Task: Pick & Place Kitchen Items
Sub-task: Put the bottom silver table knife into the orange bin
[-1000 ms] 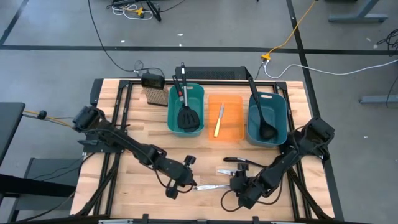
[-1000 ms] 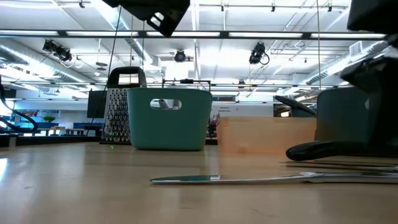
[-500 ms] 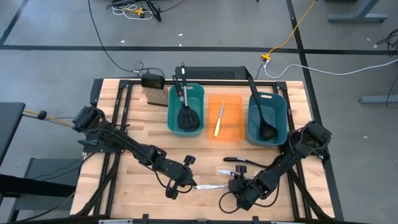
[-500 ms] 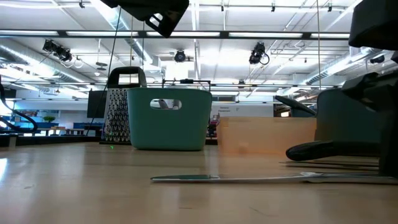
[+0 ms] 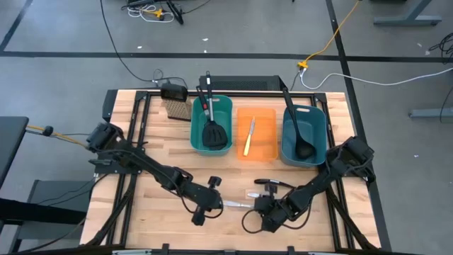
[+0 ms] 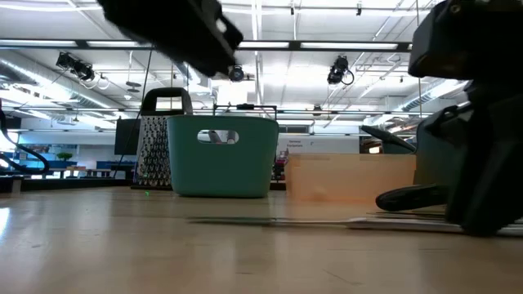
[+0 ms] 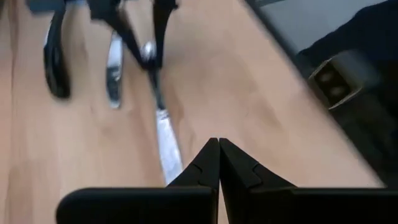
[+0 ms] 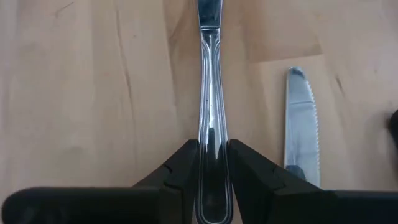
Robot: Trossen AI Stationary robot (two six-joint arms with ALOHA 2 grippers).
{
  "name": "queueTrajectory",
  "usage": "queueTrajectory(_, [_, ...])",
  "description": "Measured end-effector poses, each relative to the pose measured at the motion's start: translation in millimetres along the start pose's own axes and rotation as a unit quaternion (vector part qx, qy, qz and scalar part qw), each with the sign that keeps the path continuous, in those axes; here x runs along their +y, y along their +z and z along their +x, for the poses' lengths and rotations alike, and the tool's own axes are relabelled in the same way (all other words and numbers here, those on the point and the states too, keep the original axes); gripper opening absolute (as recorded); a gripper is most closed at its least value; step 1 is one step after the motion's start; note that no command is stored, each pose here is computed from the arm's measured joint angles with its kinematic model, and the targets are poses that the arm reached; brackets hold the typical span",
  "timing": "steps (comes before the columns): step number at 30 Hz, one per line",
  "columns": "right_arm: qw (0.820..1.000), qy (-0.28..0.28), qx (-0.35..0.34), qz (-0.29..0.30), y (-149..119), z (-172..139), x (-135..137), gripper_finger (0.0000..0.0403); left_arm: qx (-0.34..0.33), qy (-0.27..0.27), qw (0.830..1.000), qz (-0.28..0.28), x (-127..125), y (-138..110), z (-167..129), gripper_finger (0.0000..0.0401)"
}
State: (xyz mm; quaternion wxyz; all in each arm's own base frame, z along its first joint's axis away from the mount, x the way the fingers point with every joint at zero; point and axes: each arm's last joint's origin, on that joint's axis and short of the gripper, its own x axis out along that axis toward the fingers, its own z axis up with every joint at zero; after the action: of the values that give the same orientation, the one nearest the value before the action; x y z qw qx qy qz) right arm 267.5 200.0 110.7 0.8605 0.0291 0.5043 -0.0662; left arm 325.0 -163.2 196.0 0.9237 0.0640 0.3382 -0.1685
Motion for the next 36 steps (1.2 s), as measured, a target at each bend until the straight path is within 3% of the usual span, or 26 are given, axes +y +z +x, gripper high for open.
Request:
queueTrajectory(17, [1.0,-0.005,-0.002,0.005,3.6,2.8,-4.5,0.0095,0.124,0.045,0.99,-0.049,17.5,-47.7,50.0,0.0009])
queueTrajectory(36, [1.0,0.008,0.005,-0.007,3.6,3.0,-4.0,0.0098,0.137,0.042,0.987,-0.066,15.9,-50.2,49.4,0.0007])
